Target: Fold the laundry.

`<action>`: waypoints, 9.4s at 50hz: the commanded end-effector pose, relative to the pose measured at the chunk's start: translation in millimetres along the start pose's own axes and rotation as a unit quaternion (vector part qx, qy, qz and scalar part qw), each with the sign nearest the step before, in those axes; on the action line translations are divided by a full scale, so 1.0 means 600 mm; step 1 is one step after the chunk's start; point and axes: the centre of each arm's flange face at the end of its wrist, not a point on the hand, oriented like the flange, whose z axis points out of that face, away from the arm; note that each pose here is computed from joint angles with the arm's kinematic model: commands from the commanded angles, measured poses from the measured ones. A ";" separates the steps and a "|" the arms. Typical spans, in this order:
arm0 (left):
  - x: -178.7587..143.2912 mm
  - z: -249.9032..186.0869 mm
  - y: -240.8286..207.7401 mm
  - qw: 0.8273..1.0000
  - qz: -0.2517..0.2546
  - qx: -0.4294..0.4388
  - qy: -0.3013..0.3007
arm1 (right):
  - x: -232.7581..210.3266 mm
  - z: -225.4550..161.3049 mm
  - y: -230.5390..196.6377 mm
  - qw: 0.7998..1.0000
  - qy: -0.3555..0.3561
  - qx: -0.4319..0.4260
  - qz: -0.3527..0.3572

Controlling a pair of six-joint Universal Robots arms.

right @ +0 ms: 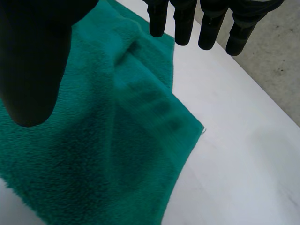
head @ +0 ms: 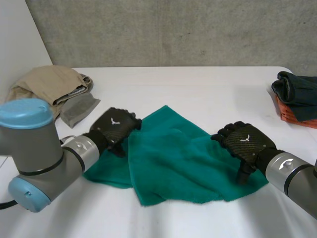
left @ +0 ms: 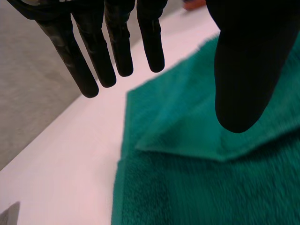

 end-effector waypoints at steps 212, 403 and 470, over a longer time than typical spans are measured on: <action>-0.064 -0.091 -0.083 0.992 -0.024 -0.031 -0.121 | 0.153 -0.047 -0.111 0.991 0.086 -0.080 -0.058; 0.000 -0.146 0.020 0.971 0.080 -0.226 0.022 | 0.121 -0.057 0.057 0.951 0.049 -0.256 -0.168; -0.042 0.023 -0.011 0.987 -0.033 0.066 -0.142 | 0.171 0.085 0.122 0.984 0.147 -0.087 0.055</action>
